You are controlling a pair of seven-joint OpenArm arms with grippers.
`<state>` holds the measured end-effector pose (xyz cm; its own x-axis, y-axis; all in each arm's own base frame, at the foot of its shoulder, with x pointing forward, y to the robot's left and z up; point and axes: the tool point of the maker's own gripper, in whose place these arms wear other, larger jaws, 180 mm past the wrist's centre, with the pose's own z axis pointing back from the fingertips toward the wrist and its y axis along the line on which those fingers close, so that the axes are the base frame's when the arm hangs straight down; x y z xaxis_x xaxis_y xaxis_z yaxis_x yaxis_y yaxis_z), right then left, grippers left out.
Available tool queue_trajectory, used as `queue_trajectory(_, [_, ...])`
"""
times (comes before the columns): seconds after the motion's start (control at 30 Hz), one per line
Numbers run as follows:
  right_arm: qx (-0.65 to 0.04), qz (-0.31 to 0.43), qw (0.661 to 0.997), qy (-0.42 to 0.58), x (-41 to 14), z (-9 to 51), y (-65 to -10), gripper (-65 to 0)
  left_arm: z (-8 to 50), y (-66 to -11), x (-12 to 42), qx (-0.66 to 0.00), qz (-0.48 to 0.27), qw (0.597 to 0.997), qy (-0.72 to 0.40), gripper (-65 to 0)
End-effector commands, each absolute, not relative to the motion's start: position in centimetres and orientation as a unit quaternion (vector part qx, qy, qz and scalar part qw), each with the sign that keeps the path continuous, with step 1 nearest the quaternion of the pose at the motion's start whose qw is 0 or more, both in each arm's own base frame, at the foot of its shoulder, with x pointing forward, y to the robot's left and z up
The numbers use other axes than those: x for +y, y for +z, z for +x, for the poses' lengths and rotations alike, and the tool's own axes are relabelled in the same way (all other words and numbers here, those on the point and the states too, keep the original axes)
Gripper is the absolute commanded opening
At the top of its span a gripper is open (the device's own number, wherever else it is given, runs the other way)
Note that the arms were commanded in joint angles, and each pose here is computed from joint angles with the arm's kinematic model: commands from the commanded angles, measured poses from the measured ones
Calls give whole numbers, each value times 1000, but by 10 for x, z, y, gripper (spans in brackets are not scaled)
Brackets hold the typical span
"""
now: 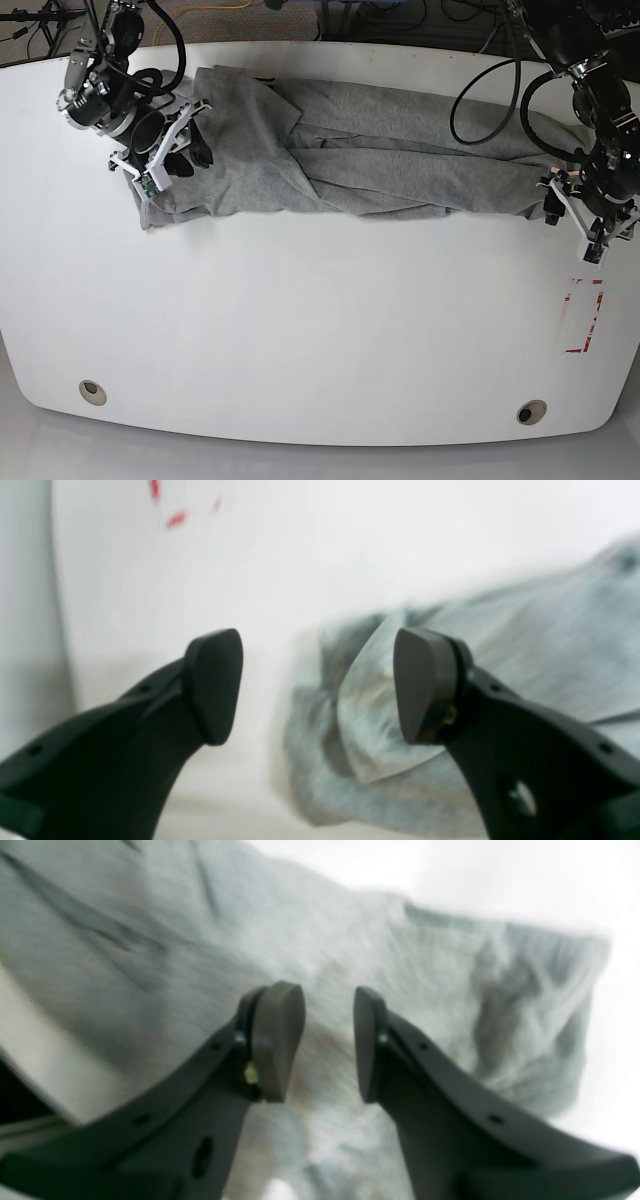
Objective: Fold the T-shirt properly
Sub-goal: 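Reposition the left gripper and grasp the shirt's folded end beside it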
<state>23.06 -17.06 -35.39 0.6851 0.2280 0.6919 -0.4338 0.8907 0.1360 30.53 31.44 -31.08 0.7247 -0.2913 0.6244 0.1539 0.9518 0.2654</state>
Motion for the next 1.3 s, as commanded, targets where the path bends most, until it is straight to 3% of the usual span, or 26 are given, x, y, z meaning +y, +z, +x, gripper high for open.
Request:
queue_trajectory(0.0, [-331, 119, 918, 182, -179, 237, -370, -457, 304, -300, 331, -360, 94, 924, -90, -208])
queue_trajectory(0.1, [-305, 104, 928, 185, -179, 235, -387, -457, 302, -306, 339, -359, 59, 930, -51, -192])
queue_trajectory(0.33, [-295, 98, 929, 200, -161, 231, -406, -457, 283, -331, 365, -330, 9, 944, 16, -79])
queue_trajectory(1.0, [-292, 97, 931, 198, -160, 230, -409, -457, 243, -393, 361, -266, -104, 956, 68, -76])
queue_trajectory(1.27, [-293, 99, 930, 198, -158, 230, -409, -457, 251, -404, 331, -248, -138, 958, 31, -78])
